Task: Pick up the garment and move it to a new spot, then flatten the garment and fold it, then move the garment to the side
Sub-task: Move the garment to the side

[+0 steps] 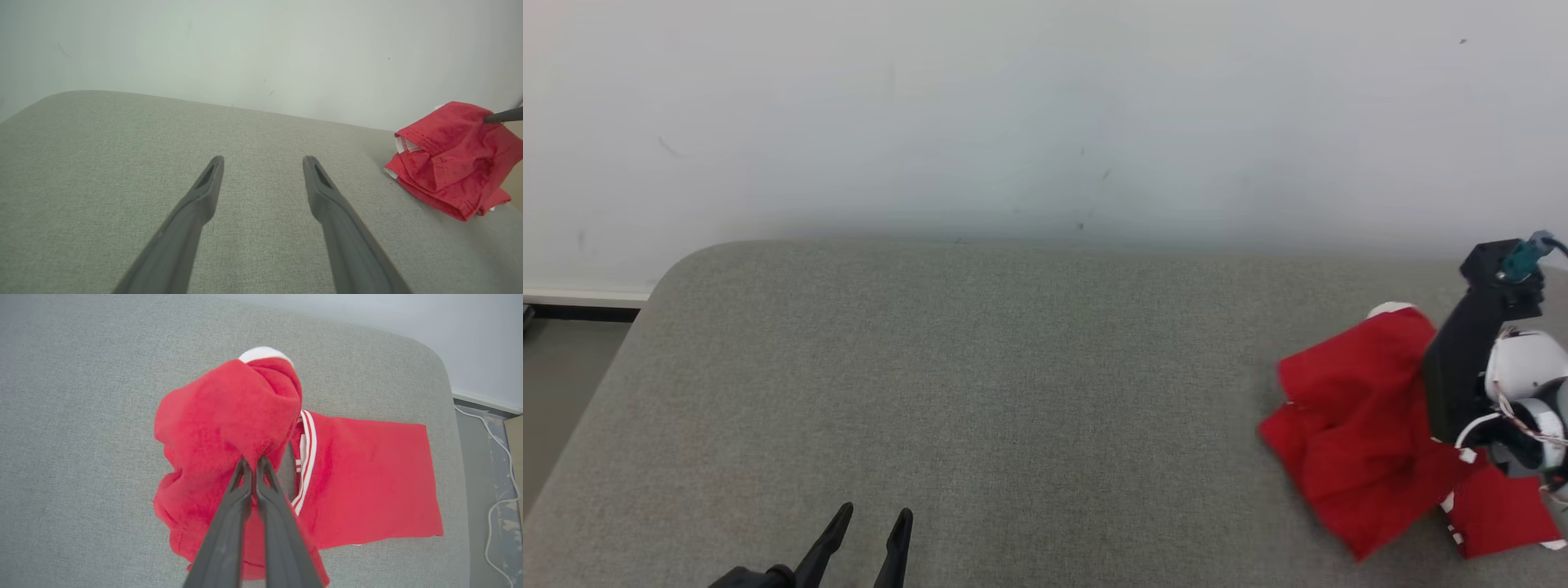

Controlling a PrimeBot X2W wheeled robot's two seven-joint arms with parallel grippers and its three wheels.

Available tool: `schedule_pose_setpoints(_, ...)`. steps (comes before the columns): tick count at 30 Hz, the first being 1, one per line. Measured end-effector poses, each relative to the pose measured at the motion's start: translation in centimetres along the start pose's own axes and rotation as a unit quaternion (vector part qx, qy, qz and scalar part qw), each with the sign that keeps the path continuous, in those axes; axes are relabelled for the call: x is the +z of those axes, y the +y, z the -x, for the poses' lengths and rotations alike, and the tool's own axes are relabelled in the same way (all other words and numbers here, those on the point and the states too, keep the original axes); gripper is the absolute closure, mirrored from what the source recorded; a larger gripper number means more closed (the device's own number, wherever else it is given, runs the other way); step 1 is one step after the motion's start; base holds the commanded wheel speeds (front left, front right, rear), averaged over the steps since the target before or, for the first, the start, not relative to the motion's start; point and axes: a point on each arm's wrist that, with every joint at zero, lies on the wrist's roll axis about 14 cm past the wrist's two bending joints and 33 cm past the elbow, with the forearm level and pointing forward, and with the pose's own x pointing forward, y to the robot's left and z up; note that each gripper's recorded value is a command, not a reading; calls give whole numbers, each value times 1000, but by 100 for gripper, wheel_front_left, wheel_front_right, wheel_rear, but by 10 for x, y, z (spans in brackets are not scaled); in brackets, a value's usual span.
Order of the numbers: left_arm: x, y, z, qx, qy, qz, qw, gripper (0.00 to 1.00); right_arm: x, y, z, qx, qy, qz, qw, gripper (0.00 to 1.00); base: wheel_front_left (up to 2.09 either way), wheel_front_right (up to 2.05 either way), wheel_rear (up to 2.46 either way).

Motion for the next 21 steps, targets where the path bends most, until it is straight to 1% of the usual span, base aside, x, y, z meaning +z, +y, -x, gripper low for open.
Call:
schedule_pose_setpoints(6,-3,4,0,4,9,-3,1000,0,1,-32,0,-46,18,13,999,100,0,0,0)
schedule_pose_setpoints(12,-6,13,0,14,18,-7,1000,0,6,-41,-3,-65,20,35,997,100,0,0,0)
schedule_pose_setpoints(16,-8,15,-2,16,24,-6,1000,0,14,-55,-1,-88,17,49,995,100,0,0,0)
schedule_pose_setpoints(21,-5,14,-10,12,22,-7,1000,0,8,-72,-4,-119,32,79,989,100,0,0,0)
